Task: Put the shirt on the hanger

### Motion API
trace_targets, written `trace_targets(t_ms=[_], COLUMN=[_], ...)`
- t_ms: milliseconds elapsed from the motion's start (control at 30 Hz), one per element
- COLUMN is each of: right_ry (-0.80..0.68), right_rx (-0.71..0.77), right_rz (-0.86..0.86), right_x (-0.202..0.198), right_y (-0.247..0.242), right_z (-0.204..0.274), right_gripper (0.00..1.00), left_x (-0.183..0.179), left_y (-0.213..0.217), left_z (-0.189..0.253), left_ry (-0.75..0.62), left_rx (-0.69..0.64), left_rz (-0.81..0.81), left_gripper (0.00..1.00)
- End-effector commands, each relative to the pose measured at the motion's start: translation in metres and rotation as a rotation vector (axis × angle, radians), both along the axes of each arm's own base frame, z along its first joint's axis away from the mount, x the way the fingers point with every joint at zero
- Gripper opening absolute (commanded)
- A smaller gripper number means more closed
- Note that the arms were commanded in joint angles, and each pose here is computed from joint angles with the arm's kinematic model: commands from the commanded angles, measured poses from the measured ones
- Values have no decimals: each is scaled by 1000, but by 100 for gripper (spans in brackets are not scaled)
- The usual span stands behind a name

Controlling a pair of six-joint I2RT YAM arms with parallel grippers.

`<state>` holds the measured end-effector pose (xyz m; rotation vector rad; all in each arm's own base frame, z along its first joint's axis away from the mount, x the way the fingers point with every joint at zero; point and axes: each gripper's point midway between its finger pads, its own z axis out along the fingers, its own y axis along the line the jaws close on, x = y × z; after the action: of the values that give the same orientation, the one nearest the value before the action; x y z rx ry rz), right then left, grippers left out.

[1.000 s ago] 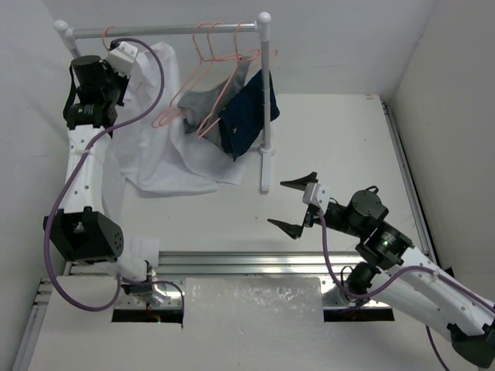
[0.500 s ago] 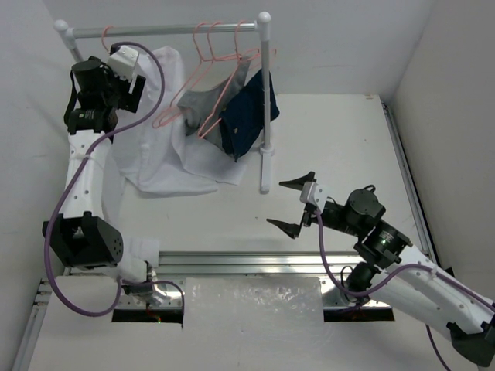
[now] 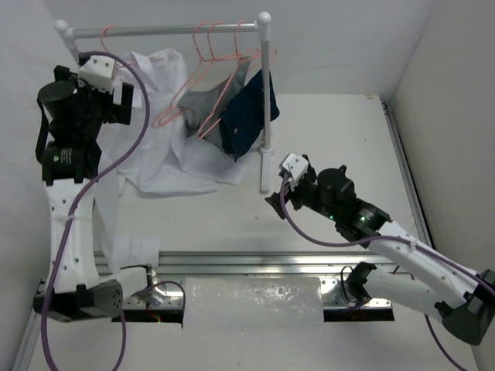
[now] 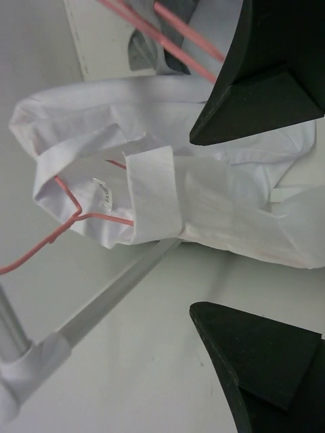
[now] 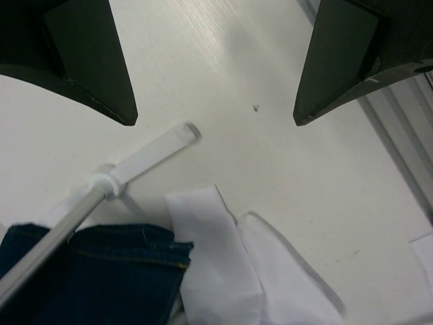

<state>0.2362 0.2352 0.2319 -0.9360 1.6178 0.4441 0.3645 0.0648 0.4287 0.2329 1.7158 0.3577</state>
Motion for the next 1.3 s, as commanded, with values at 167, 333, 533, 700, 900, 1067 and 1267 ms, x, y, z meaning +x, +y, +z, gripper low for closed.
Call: trace_targets(t_ms=[167,333,533,700,900,1067,1267], right_ry=[179,187,273,424,618,631,574], right_rx=[45,68,65,47,88,142,219], right_rz=[-193,-235,-330,-468,-687,-828,-956], right_x=[23,20,23,32,32,33,40], right_y=[-25,-41,-59,-83,-130,-156,-171], right_z=[-29,-36,-61,-105,-172,-184,-176], right_gripper=[99,99,99,99,99,99,99], left_x=[-44,-71,-102,-118,-112,-106,-105], left_y=[-21,-22,-24,-53,-56,-65,-67], left_z=[-40,-91,-175,-266,-332,-346,-355], left_ry=[88,164,347,525,584,508,486], left_rx=[-30,-19,-7,-64,-31,23,20], left_rz=[-67,-65,-72,-247,-311,-400,-406], left_gripper=[100,90,58,71,77,79,80])
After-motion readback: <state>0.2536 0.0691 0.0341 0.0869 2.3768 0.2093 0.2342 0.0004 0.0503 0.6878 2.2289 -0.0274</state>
